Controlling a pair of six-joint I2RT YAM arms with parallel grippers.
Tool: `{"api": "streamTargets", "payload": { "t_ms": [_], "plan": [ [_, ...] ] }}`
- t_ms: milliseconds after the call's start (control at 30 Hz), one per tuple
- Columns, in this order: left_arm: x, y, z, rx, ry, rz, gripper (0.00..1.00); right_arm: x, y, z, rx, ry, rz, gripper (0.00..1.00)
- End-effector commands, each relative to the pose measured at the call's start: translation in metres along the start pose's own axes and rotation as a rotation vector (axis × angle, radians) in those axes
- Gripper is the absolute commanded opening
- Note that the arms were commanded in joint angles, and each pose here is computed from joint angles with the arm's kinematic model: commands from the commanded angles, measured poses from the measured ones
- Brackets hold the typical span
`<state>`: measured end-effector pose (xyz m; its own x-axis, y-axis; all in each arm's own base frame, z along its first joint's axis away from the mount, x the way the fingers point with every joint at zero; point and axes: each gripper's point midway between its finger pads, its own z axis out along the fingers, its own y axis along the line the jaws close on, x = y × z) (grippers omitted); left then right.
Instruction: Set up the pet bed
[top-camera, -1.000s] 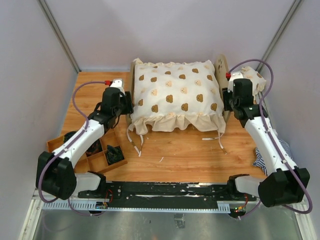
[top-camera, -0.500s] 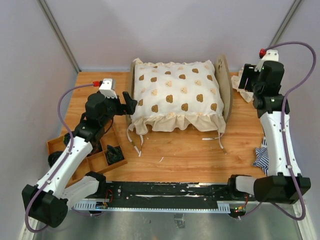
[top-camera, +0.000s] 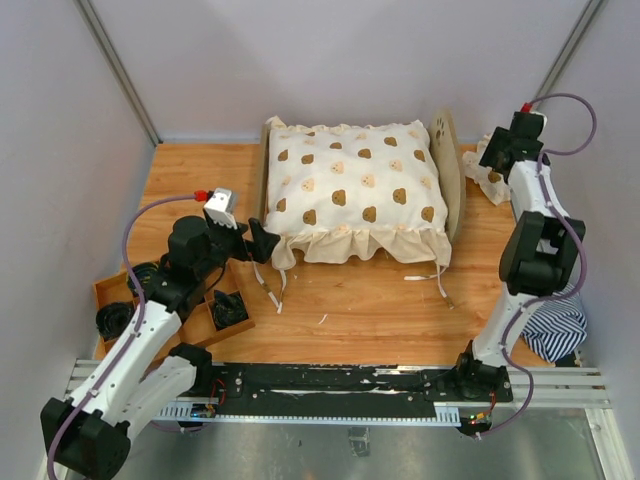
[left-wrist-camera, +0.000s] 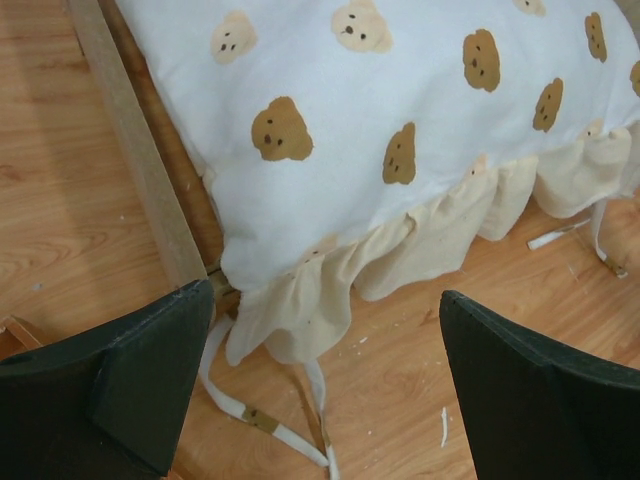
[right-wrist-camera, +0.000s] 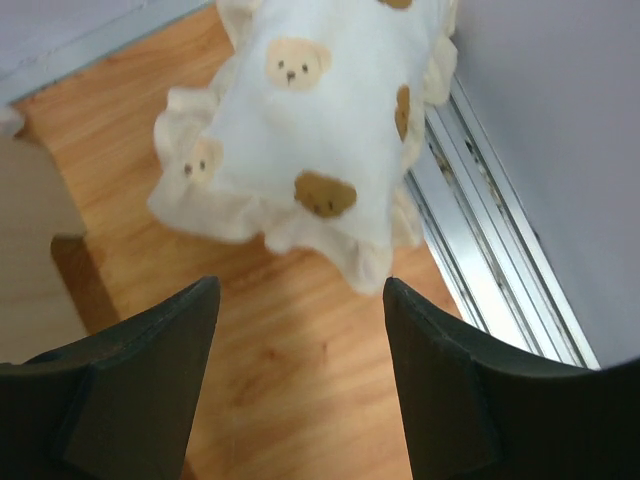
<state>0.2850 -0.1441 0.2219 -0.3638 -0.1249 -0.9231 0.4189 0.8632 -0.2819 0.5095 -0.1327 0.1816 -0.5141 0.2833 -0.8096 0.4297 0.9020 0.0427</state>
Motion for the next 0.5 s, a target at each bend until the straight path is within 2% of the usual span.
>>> {"api": "streamTargets", "payload": {
  "t_ms": [0, 167, 267, 467],
  "plan": [
    [-0.011, -0.010, -0.010, 0.054, -0.064, 0.054, 0.99, -0.041, -0.004, 0.056, 0.028, -0.134, 0.130, 0.68],
    [-0.009, -0.001, -0.011, 0.008, -0.065, 0.086, 0.99, -0.045, -0.009, 0.113, 0.088, -0.156, 0.198, 0.68],
    [-0.010, 0.005, -0.011, -0.026, -0.063, 0.099, 0.99, -0.044, -0.019, 0.134, 0.145, -0.155, 0.231, 0.68],
    [-0.014, 0.008, -0.015, -0.043, -0.090, 0.113, 0.99, -0.021, -0.019, 0.169, 0.132, -0.102, 0.243, 0.65]
  ]
}}
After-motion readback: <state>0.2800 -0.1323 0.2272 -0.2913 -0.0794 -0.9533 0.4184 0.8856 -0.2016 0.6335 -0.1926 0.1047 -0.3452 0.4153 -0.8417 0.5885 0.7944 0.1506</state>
